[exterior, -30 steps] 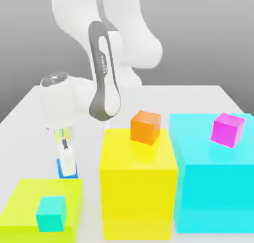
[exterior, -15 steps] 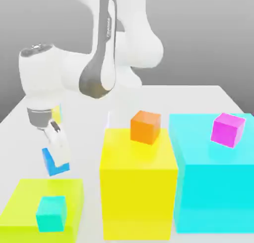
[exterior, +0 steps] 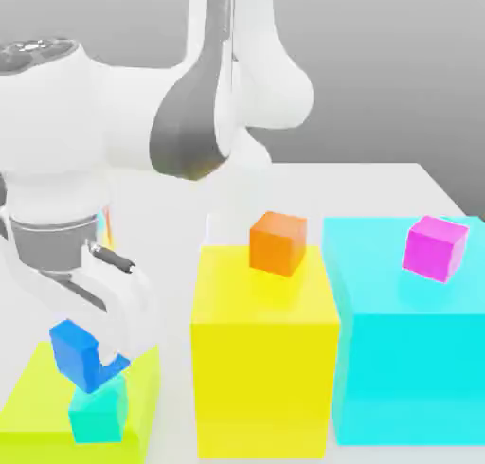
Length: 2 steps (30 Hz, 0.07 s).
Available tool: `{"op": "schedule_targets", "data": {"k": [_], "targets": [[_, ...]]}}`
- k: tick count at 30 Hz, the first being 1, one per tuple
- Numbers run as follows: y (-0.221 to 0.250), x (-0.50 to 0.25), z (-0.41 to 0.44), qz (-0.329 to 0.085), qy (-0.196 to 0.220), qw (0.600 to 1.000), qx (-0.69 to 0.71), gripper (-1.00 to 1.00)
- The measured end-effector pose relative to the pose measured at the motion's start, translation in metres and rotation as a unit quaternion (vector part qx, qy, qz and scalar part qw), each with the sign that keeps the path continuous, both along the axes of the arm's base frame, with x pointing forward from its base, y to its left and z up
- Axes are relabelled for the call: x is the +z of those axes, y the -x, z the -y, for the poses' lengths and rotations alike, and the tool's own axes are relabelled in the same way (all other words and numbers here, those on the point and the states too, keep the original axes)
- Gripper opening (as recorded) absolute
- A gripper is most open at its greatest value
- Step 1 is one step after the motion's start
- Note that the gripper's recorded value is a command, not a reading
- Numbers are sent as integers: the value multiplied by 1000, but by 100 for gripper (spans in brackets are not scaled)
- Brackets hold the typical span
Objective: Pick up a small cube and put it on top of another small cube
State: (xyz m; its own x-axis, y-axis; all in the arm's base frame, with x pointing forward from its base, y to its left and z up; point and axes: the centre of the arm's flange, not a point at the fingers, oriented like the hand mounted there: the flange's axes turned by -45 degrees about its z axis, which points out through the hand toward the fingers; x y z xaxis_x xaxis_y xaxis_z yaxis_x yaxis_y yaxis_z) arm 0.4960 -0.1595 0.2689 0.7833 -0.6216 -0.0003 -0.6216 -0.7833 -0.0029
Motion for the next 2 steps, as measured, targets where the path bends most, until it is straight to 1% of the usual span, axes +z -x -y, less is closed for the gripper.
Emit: {"op": "schedule_targets", "data": {"k": [2], "targets": [[0, 0, 0, 0, 0, 1000, 0, 100]]}}
